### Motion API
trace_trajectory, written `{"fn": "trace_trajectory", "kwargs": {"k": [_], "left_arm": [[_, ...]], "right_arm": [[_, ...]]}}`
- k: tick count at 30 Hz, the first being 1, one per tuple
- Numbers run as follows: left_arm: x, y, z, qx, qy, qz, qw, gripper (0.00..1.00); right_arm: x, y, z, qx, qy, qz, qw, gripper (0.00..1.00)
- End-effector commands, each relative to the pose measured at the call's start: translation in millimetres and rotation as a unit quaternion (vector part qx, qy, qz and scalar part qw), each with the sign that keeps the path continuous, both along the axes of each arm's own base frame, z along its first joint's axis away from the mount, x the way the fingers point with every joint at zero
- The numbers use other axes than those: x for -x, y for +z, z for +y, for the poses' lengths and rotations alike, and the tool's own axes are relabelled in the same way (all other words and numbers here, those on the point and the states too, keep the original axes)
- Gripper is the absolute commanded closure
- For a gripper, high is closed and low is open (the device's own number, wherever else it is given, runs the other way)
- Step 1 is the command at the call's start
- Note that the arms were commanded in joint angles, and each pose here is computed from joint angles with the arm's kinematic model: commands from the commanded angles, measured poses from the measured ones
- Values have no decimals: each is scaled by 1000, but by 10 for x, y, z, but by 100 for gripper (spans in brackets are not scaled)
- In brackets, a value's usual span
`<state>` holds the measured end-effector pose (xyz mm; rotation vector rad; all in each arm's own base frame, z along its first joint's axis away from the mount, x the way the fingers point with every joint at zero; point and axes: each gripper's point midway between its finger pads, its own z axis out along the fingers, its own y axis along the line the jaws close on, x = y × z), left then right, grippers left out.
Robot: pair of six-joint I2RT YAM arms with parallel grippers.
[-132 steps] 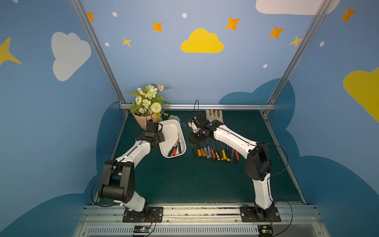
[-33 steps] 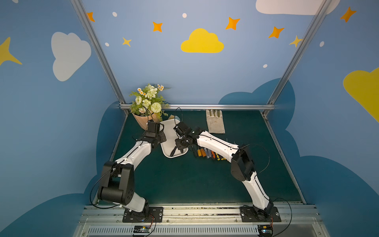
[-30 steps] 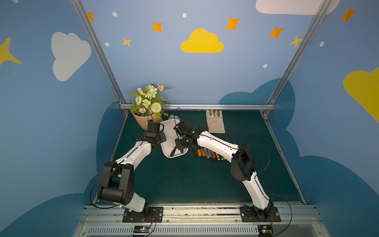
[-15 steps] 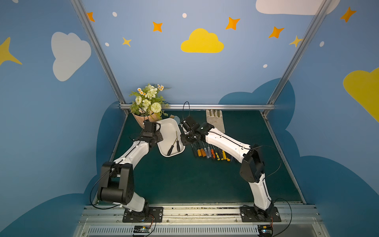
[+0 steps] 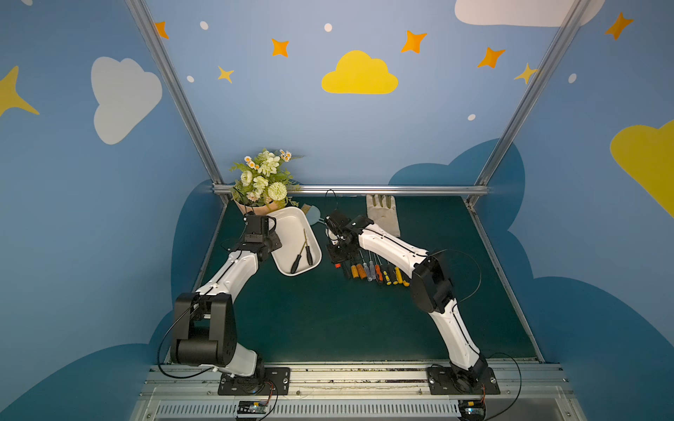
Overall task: Take out the screwdriver from the storage box
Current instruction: Place the screwdriver at the center of the board.
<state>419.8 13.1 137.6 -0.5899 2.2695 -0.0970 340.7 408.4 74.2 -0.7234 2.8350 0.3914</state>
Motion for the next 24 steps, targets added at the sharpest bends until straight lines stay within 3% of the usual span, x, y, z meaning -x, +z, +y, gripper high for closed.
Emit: {"fn": "trace_trajectory", "kwargs": {"k": [1, 24], "left_arm": [[-50, 183, -12, 11, 2, -28, 1000, 98], [-57, 179, -58, 22, -7, -29, 999, 98]], "right_arm": [[229, -148, -55, 25, 19, 56, 998, 100], [216, -626, -224, 96, 8, 76, 992, 100]]}}
